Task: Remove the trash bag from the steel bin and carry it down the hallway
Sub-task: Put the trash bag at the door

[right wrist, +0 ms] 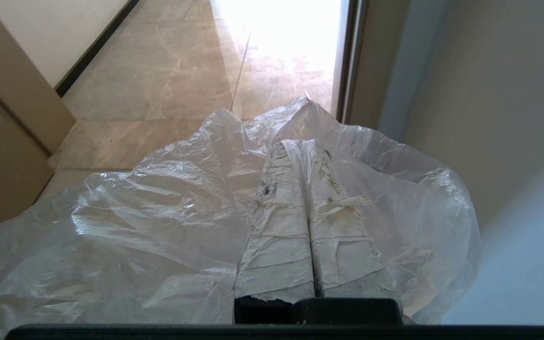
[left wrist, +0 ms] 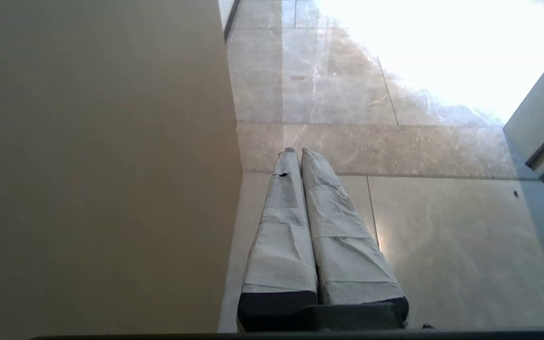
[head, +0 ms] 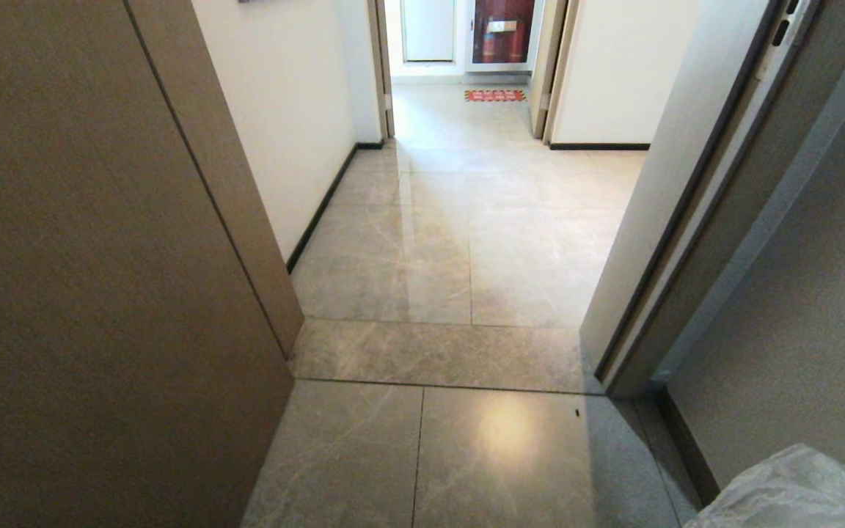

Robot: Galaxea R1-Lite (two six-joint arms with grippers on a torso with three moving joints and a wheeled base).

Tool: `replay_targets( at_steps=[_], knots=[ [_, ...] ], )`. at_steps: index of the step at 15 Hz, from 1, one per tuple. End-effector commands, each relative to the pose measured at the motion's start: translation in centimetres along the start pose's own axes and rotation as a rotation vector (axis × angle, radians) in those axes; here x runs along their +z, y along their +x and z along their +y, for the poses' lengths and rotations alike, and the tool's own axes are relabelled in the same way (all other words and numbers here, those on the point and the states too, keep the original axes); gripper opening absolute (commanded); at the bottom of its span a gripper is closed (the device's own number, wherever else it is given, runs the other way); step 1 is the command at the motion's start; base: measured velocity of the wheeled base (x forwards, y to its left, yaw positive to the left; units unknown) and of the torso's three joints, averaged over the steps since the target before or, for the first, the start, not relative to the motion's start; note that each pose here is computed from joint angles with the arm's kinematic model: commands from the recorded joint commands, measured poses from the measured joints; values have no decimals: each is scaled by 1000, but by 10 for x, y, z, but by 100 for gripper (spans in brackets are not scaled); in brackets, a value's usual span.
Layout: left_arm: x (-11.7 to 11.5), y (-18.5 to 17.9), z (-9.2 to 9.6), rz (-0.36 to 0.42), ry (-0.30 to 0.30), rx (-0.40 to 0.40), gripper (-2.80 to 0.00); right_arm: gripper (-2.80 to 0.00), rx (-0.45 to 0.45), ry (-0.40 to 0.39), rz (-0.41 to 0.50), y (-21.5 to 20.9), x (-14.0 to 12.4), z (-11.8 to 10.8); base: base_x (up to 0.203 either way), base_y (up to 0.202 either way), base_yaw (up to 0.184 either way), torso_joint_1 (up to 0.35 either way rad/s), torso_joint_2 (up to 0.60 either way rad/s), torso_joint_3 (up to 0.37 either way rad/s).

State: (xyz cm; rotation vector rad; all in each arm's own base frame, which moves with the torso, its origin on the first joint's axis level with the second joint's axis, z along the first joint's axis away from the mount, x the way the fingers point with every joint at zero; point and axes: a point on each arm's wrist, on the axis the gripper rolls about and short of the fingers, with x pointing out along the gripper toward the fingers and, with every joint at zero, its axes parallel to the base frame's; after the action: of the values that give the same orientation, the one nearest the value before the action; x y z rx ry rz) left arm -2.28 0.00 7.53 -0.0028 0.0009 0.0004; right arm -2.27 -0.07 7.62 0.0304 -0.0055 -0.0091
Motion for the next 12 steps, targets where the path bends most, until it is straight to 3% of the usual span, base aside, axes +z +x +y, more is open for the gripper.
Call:
replay_targets(
  at_steps=[1,12],
  knots=[
    [0,0,0,2,0,1,-280,-280,0,0,2,0,0,0,194,0,3,-1,3,2],
    [0,0,0,2,0,1,-280,-280,0,0,2,0,0,0,194,0,1,2,2,2]
  ],
)
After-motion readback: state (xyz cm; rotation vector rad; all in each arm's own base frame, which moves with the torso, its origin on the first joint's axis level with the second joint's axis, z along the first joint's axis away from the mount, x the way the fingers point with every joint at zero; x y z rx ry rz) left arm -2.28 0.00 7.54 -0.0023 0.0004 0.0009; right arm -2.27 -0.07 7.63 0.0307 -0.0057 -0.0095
